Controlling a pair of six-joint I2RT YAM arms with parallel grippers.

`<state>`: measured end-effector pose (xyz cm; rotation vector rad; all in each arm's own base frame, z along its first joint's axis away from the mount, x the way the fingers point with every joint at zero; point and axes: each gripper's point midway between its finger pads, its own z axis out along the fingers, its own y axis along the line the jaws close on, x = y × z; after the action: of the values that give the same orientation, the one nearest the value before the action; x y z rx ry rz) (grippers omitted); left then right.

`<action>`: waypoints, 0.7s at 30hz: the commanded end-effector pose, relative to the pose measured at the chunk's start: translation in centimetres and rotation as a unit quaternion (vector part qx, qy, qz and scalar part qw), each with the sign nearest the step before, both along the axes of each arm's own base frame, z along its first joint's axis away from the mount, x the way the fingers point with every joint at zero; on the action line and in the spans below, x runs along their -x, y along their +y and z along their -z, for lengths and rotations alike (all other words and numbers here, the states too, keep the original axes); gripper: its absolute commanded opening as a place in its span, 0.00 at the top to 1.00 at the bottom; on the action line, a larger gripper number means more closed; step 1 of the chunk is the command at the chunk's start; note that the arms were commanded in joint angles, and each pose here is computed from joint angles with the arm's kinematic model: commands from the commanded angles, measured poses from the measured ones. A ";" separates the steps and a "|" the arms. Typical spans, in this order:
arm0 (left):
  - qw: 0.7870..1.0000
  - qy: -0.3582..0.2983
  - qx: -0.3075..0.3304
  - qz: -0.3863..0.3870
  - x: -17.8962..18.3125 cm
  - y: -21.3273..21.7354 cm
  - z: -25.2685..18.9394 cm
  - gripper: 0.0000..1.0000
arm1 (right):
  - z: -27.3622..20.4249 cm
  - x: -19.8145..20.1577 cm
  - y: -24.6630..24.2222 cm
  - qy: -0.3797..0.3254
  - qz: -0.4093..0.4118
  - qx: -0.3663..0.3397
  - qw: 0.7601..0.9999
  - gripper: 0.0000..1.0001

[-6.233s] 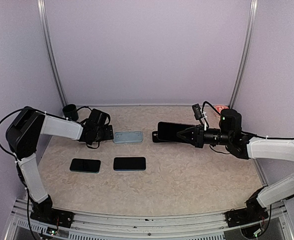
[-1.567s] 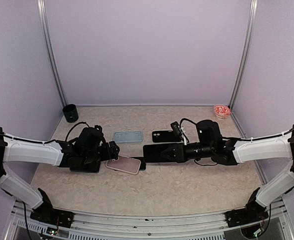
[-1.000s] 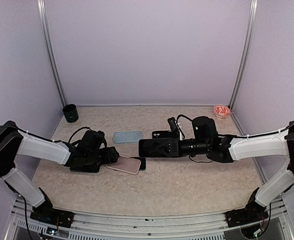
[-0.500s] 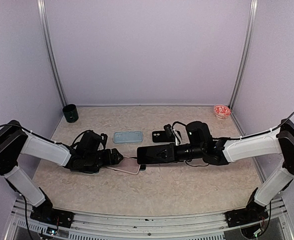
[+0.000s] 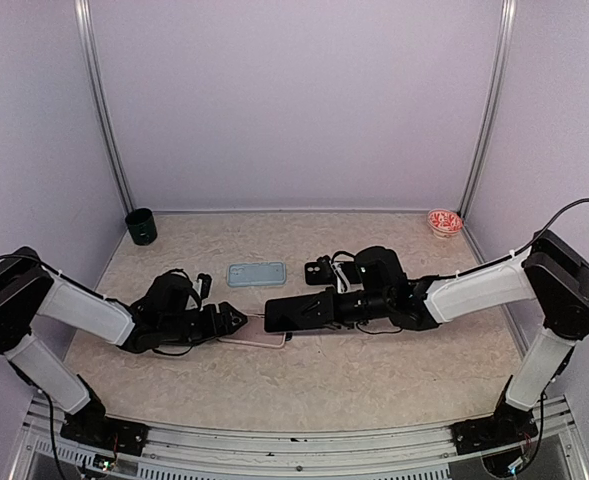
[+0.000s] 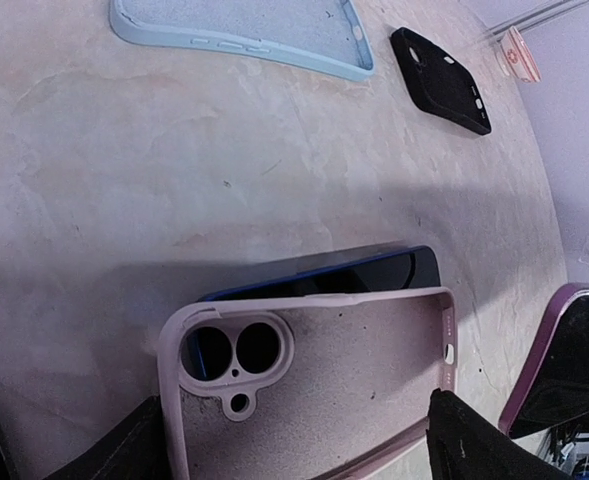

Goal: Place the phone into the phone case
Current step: Install the phone into the phone case.

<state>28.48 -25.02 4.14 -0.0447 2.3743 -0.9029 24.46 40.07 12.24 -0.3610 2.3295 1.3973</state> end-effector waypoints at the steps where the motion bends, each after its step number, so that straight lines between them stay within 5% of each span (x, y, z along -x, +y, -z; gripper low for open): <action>1: 1.000 0.012 0.026 0.003 1.0 0.0 -0.3 0.15 | -2.4 -0.5 2.4 -0.001 -0.012 -0.052 0.999 1.00; 21: 0.998 -0.006 0.064 0.014 2.4 -1.0 -1.7 0.15 | 0.0 -0.9 6.2 0.081 -0.053 -0.077 0.992 1.00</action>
<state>26.27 -25.55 4.89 -0.0694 2.3507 -1.0118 25.63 44.71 10.24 -0.2893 2.4146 1.6071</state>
